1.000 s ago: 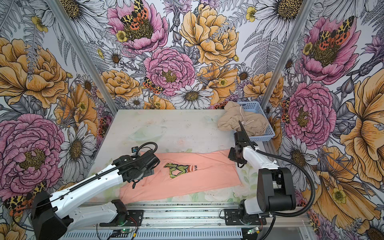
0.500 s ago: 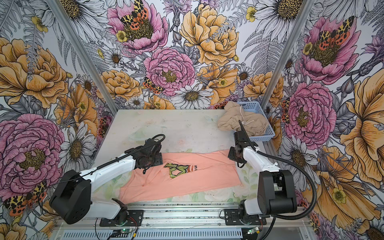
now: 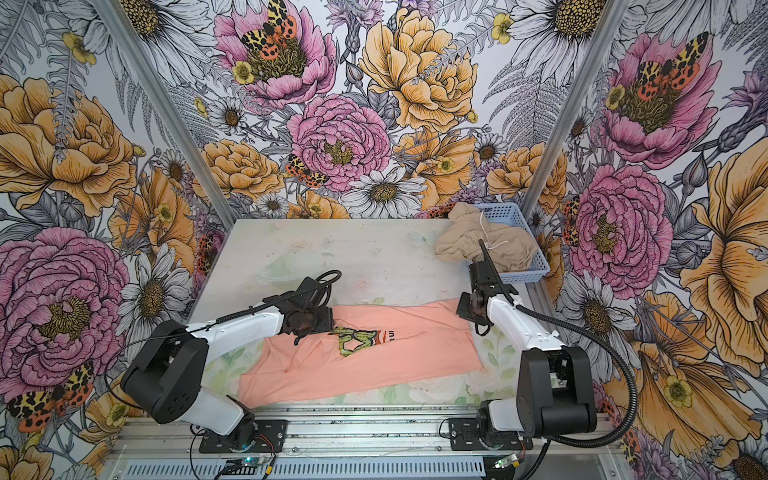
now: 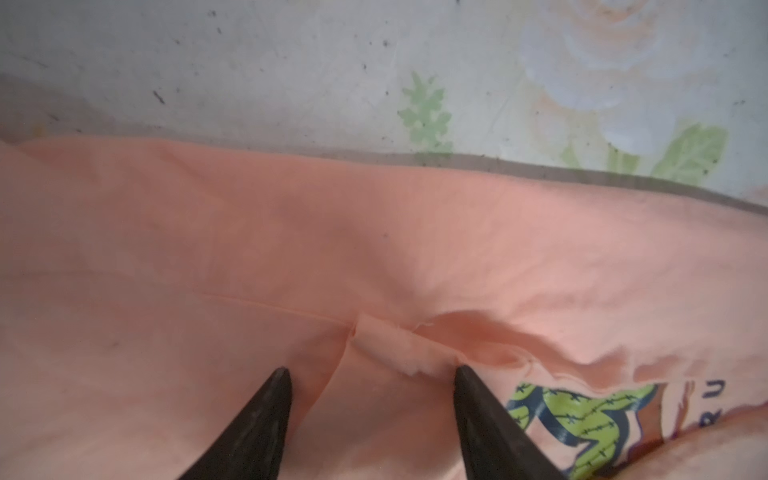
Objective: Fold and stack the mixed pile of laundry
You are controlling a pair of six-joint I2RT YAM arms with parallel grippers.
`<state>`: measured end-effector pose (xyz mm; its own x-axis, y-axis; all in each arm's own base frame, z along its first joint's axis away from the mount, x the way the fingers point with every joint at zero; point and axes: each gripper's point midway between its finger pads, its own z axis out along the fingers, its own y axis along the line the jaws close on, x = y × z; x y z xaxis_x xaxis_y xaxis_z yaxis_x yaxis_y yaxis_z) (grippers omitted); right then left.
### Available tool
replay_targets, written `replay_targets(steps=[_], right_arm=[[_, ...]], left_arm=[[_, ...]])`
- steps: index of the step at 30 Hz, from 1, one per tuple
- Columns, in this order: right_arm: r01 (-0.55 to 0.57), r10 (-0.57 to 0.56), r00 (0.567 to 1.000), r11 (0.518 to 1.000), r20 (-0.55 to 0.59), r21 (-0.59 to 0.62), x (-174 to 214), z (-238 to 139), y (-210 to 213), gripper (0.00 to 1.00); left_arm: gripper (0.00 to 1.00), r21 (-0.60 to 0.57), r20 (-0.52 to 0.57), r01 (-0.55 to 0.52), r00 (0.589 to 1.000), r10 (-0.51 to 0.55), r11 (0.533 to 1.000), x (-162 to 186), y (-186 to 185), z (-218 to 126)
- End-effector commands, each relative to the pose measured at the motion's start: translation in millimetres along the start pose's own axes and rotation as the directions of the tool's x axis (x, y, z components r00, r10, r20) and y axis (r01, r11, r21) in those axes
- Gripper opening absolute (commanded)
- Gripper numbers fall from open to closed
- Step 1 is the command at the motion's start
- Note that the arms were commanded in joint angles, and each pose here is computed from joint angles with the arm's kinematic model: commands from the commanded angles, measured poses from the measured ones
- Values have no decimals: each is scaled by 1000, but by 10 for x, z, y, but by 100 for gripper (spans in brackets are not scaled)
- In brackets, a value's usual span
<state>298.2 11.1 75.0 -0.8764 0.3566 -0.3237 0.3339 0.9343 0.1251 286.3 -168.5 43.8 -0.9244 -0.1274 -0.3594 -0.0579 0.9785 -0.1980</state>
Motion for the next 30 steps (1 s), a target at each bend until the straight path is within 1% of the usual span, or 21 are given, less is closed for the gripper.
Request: replay_targets(steps=[1,6,10,13,15,18,22,24,27,30], right_arm=[[-13,13,1000,1000,26,-5,-36,-67,20,33],[-14,14,1000,1000,22,-3,-16,-57,10,33],[-15,15,1000,1000,27,-5,-14,-69,10,33],[-16,16,1000,1000,25,-4,-4,-64,4,33],[-17,17,1000,1000,24,-5,-6,-63,5,33],[-17,17,999,1000,27,-8,-13,-71,17,33],[-14,14,999,1000,28,-15,-17,-70,50,33],[-13,14,1000,1000,27,-19,-12,-72,66,33],[-9,10,1000,1000,22,-26,0,-63,102,33],[-5,6,1000,999,18,-36,15,-62,133,33]], left_arm=[[62,80,0,0,1000,0,997,75,-210,-97],[58,126,-49,-16,999,22,992,342,-398,-134],[57,159,-71,-50,996,62,986,542,-562,-253],[57,229,-92,-99,988,122,968,681,-755,-364],[57,243,-95,-124,984,150,962,708,-795,-436],[58,219,-26,-140,988,149,966,546,-731,-551],[58,153,104,-90,992,75,984,134,-518,-656],[58,132,133,-78,989,61,988,-19,-454,-632],[53,118,124,-105,988,90,987,-121,-474,-502],[47,104,79,-167,984,159,981,-64,-568,-341]])
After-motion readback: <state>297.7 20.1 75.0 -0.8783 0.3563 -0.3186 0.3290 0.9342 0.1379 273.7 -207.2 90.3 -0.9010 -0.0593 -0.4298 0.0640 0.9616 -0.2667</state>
